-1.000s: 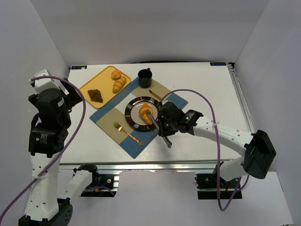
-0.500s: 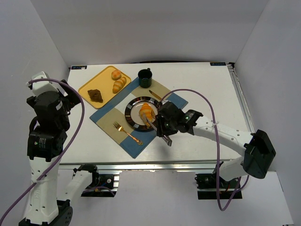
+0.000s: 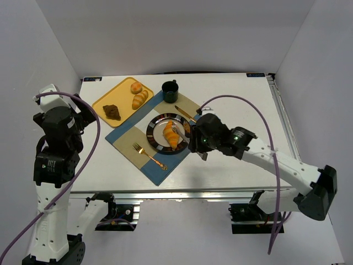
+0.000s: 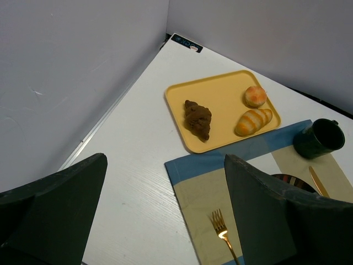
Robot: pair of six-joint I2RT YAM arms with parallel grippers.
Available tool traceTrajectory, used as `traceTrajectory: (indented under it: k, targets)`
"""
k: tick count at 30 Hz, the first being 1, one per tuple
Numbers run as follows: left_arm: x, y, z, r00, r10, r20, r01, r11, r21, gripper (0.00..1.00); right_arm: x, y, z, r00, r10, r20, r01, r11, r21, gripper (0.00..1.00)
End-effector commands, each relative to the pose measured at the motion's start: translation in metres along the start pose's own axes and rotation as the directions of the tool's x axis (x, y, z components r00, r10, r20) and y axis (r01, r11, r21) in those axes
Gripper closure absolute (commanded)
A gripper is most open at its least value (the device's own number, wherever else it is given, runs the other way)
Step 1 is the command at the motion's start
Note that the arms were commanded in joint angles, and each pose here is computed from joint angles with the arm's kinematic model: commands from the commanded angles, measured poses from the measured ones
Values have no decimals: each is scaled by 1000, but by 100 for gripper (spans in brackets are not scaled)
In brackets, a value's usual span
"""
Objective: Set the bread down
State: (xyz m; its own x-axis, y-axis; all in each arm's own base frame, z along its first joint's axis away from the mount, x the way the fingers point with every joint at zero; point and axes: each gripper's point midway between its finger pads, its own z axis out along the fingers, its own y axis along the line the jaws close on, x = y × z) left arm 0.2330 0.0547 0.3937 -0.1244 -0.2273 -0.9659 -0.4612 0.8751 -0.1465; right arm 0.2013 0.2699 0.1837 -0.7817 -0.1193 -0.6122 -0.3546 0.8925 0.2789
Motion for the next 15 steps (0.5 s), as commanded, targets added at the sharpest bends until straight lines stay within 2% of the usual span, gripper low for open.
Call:
traceTrajectory:
  k: [1, 5, 8, 9, 11, 12, 13, 15]
  targets:
    - [1, -1, 1, 1000, -4, 4, 4, 1000, 3, 2, -29, -5, -31, 990, 55, 128, -59, 998, 26, 50]
    - [3, -3, 2, 1000, -4, 1, 4, 1000, 12, 2, -28, -17, -39, 987, 68, 147, -79, 994, 71, 50]
    - [2, -4, 2, 1000, 0, 1, 0, 1000, 17, 2, -19, -50, -50, 972, 143, 186, -181, 961, 207, 51]
    - [1, -4, 2, 1000, 1, 3, -1, 1000, 15, 2, -9, -65, -57, 958, 205, 202, -254, 934, 253, 52]
    - [2, -3, 2, 1000, 1, 3, -1, 1000, 15, 2, -5, -92, -67, 925, 251, 284, -342, 876, 340, 55]
    - [2, -4, 2, 1000, 2, 1, -2, 1000, 17, 2, 8, -108, -76, 920, 269, 284, -368, 843, 392, 56]
    - [3, -4, 2, 1000, 3, 0, -3, 1000, 20, 2, 15, -123, -77, 886, 327, 329, -448, 787, 424, 56]
    - [3, -5, 2, 1000, 4, 1, -4, 1000, 23, 2, 33, -142, -83, 867, 364, 340, -493, 726, 480, 56]
